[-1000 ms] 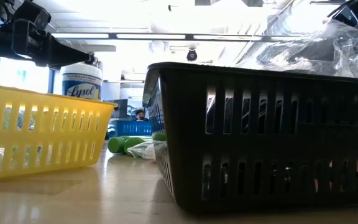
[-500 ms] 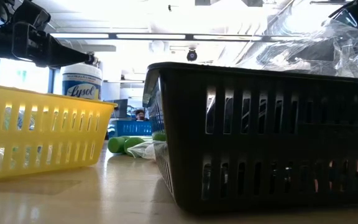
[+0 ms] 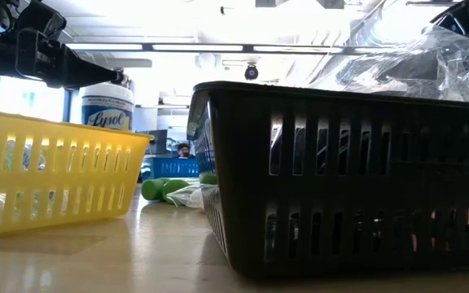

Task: Pick & Place Travel size toiletries
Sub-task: Put the orange toothbrush into the yellow bin

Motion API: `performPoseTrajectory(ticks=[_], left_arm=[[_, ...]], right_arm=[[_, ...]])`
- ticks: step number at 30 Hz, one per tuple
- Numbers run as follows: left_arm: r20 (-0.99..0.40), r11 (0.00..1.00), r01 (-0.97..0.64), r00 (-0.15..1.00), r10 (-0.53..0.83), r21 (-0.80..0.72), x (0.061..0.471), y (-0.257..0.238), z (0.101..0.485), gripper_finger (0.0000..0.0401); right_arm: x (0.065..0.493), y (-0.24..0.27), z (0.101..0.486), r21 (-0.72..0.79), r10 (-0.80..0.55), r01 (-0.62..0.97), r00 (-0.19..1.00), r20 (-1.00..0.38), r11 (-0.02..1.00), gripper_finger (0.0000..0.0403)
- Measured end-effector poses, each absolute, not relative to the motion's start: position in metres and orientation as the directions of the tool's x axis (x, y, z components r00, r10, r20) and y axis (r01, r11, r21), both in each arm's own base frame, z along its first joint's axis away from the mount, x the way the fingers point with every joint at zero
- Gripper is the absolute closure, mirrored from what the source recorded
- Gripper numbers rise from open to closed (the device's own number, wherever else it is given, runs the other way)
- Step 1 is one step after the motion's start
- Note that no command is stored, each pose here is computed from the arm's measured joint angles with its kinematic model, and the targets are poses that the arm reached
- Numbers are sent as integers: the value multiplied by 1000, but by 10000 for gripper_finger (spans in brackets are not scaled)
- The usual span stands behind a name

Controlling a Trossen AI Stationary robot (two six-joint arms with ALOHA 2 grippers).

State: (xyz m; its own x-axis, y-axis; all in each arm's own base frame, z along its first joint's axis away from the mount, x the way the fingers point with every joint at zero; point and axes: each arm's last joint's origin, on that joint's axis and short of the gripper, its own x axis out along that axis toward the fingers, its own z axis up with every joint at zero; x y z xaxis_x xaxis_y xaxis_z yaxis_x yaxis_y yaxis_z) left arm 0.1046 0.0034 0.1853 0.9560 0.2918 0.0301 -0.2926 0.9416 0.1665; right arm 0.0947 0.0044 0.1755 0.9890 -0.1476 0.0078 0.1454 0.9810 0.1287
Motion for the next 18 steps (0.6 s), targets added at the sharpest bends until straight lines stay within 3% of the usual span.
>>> performPoseTrajectory(ticks=[10, 18], left_arm=[[30, 942, -292, 956, 291, 166, 105, 3, 185, 401], [30, 942, -292, 956, 291, 166, 105, 3, 185, 401]], right_arm=[[95, 3, 181, 168, -195, 182, 979, 66, 969, 399], [105, 0, 212, 181, -332, 331, 943, -26, 926, 399]])
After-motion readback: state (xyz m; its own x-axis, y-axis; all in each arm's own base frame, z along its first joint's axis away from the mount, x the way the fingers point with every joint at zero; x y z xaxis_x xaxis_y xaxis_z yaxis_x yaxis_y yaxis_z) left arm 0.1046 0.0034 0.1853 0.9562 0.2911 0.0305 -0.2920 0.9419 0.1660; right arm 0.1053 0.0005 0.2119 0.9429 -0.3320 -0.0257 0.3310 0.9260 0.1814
